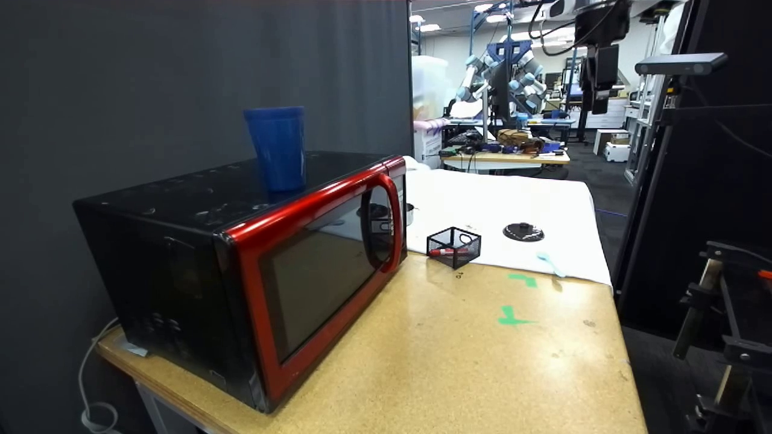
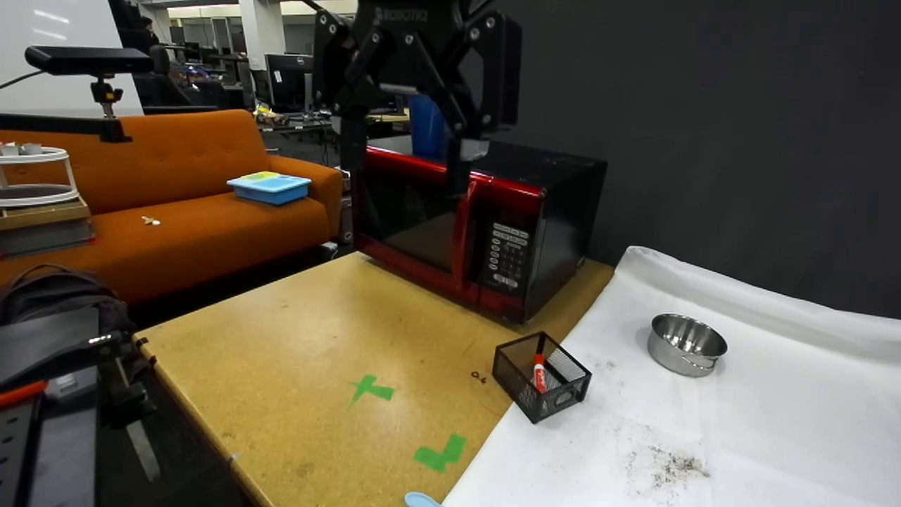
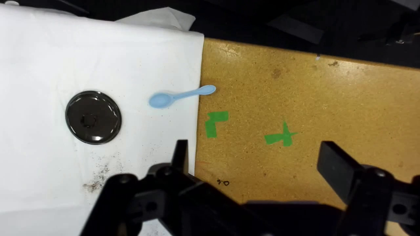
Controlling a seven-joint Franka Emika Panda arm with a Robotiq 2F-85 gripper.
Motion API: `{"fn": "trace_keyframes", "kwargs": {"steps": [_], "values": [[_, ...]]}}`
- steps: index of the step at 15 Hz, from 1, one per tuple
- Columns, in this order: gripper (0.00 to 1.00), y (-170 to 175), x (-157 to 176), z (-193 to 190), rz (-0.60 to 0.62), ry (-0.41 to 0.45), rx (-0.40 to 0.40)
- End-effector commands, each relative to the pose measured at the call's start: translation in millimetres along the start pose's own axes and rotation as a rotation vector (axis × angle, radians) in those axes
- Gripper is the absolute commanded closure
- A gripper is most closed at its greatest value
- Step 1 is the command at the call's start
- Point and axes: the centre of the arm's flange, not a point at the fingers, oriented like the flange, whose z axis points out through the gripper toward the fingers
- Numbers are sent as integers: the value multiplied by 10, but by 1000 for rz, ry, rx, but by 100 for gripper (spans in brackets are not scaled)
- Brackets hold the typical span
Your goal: Remove the red marker from the black box
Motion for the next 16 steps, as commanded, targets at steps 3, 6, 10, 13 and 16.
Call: {"fn": "trace_keyframes", "kwargs": {"steps": [3,6,10,13,16], "values": [[0,60,127,91,-34,-16,11],[0,67,133,74,-38,-13,9],[0,186,527,425,-88,-39,38],[0,309,1055,888,-148,14,60],[0,434,1571,1321,-174,72,60]]}}
